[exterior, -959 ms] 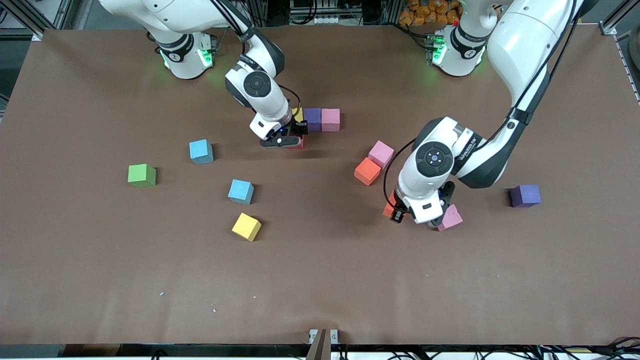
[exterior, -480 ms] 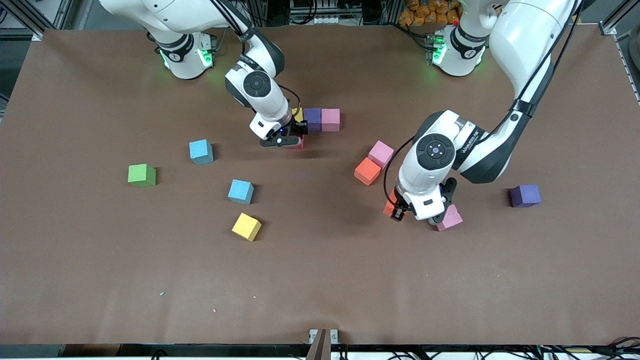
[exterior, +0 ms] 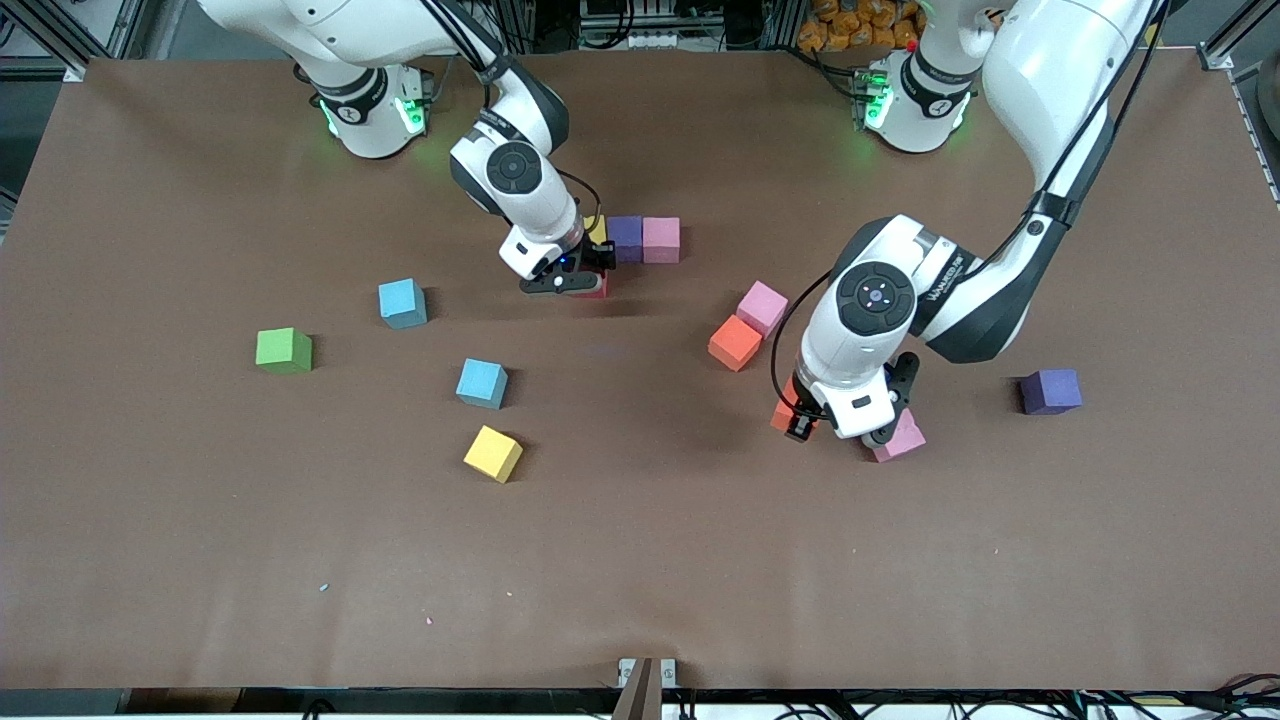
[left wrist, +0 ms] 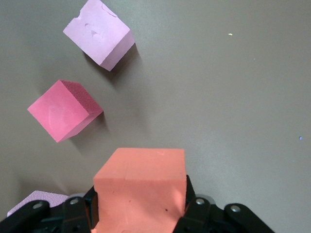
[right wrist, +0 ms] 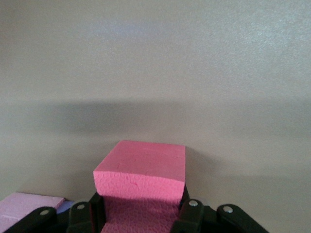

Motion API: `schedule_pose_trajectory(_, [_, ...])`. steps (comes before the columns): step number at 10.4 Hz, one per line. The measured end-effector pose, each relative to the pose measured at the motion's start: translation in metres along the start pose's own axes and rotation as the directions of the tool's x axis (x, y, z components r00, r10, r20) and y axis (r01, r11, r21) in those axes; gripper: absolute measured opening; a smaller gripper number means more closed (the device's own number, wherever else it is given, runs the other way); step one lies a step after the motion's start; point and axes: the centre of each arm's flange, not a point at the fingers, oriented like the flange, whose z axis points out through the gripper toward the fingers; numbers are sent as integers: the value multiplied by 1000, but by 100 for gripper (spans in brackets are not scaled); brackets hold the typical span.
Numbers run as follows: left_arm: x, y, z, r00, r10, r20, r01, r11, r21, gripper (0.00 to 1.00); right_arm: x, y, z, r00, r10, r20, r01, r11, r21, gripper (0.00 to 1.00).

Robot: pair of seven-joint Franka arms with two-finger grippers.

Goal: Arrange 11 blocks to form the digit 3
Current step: 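Lower the red cube below the yellow cube and open the right gripper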

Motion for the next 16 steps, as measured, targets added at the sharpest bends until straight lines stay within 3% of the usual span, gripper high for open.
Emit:
schedule_pose_trajectory(2, [1, 1, -1, 1000, -1, 0, 1, 1000, -2, 62, -1, 1, 4, 1000, 1, 4, -1, 1000, 1, 80])
schedule_pose_trajectory(5, [2, 1, -1, 1000, -3, 0, 3, 1000, -2, 62, -1, 1, 8, 1000, 3, 7, -3, 1000, 4, 95])
schedule_pose_trajectory(10, [2, 1, -1, 1000, -3, 0, 3, 1000, -3, 62, 6, -5, -8, 1000, -1, -22, 1, 1000, 18, 100])
schedule_pose_trajectory(16, [2, 2, -3, 1000, -4, 0, 4, 1000, -7, 62, 18, -3, -59, 998, -61, -12, 60, 996, -65, 100])
